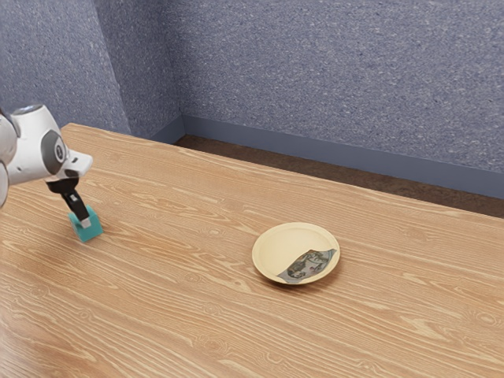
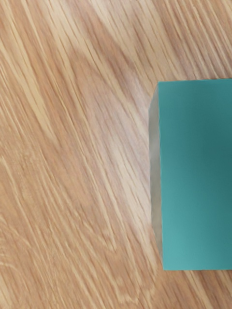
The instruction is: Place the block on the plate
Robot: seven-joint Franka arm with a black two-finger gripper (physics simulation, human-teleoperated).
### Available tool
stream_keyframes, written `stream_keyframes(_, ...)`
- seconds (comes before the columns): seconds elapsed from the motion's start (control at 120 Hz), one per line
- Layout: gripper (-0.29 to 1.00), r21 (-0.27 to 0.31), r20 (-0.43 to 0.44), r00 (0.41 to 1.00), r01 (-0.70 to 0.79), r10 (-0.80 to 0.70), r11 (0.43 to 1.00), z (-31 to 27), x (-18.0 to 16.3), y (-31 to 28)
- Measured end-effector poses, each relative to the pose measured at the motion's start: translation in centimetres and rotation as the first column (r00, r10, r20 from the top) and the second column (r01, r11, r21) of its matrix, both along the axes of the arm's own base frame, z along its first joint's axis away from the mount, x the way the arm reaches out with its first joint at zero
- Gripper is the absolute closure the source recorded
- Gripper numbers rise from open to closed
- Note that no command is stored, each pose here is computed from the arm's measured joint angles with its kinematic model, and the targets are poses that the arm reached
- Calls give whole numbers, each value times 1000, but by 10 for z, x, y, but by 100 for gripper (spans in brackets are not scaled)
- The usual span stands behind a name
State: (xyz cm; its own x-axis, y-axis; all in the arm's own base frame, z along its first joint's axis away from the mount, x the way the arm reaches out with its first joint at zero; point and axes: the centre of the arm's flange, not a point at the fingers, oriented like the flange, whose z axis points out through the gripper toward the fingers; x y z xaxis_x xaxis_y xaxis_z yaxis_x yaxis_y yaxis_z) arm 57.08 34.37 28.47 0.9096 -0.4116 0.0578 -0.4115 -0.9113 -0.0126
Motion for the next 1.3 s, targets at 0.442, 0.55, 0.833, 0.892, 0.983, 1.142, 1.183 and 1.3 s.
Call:
stream_keyframes(0.442, 1, 6, -3, 999, -46, 46, 999, -10, 0, 2)
stream_keyframes(0.55, 8, 6, -2, 999, -54, 54, 999, -10, 0, 2)
stream_keyframes(0.833, 28, 7, 2, 998, -69, 69, 998, -9, 1, 2)
stream_keyframes(0.892, 30, 9, 4, 997, -71, 71, 997, -9, 2, 2)
stream_keyframes(0.983, 32, 11, 6, 997, -75, 75, 997, -8, 3, 2)
stream_keyframes(1.142, 32, 13, 11, 997, -82, 82, 997, -3, 3, 2)
stream_keyframes(1.183, 32, 12, 11, 997, -82, 82, 997, -2, 4, 1)
stream_keyframes(1.3, 33, 8, 31, 997, -73, 72, 997, 13, 8, -9)
